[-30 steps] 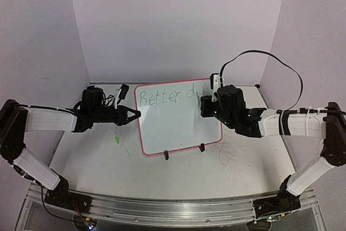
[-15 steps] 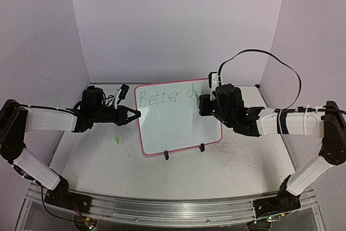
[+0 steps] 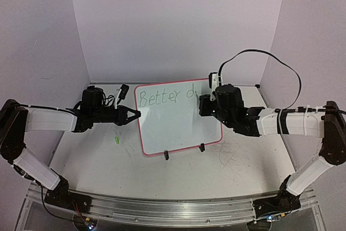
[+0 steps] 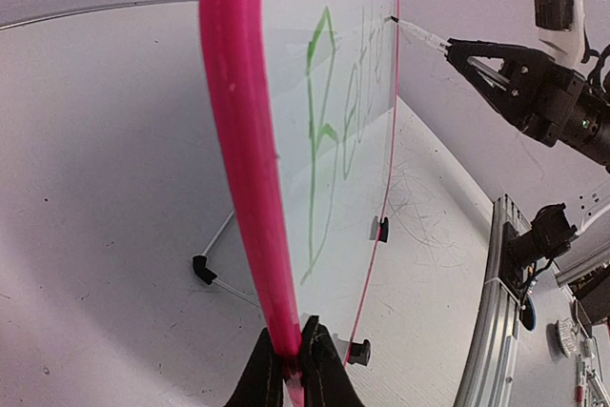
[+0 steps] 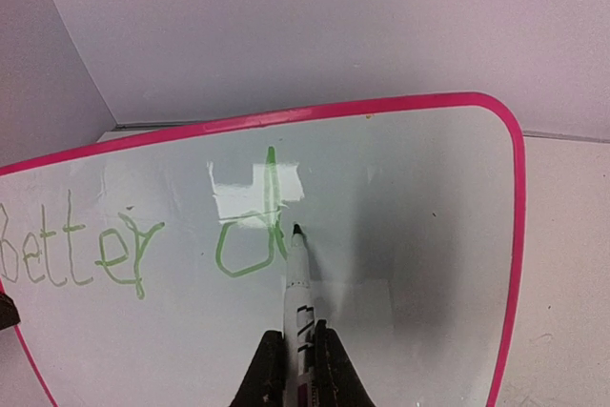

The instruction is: Write a sentence on the whiteboard

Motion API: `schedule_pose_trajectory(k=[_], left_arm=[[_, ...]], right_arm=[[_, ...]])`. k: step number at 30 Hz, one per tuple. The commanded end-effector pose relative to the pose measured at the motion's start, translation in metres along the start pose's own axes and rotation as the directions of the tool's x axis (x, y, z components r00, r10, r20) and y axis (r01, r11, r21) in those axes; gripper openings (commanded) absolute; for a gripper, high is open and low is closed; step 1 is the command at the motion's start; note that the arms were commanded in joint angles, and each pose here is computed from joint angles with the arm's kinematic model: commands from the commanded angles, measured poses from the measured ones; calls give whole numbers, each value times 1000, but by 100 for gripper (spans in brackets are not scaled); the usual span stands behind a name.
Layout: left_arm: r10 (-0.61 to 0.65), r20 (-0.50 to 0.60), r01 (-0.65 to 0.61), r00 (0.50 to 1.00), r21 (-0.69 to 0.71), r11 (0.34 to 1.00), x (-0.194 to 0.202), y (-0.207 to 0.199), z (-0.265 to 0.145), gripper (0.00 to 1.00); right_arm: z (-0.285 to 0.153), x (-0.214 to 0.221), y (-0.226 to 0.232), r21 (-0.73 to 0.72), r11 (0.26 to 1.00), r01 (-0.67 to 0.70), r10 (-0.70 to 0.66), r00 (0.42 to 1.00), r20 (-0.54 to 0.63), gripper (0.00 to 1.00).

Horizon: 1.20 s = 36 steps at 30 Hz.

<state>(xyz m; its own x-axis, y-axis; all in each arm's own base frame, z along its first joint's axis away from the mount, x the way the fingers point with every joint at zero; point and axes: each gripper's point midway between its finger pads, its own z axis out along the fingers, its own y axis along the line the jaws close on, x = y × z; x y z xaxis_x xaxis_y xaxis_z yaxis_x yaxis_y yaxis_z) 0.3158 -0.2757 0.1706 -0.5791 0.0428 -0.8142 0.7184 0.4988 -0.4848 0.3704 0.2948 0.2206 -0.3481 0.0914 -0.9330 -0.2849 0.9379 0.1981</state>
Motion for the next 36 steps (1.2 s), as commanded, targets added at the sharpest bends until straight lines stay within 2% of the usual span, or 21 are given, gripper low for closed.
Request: schedule_pose_trajectory(k=[1,18,28,36], left_arm=[[53,-7,-54,999,-78,996,-4,13,7,0],[53,-9,-53,999,-77,996,-4,12,7,0],[54,-10,-55,998,-80,995,-3,13,7,0],[58,-5,-58,998,-79,995,-5,11,5,0]], right_arm=[[-7,5,-6,18,1000,-14,15,1000,-15,0],[-4,1,-3,13,1000,-17,17,1000,-9,0],[-30,-29,-8,-21,997,-77,78,993,83,0],[-16,-15,-15,4,997,-74,73,996,49,0]])
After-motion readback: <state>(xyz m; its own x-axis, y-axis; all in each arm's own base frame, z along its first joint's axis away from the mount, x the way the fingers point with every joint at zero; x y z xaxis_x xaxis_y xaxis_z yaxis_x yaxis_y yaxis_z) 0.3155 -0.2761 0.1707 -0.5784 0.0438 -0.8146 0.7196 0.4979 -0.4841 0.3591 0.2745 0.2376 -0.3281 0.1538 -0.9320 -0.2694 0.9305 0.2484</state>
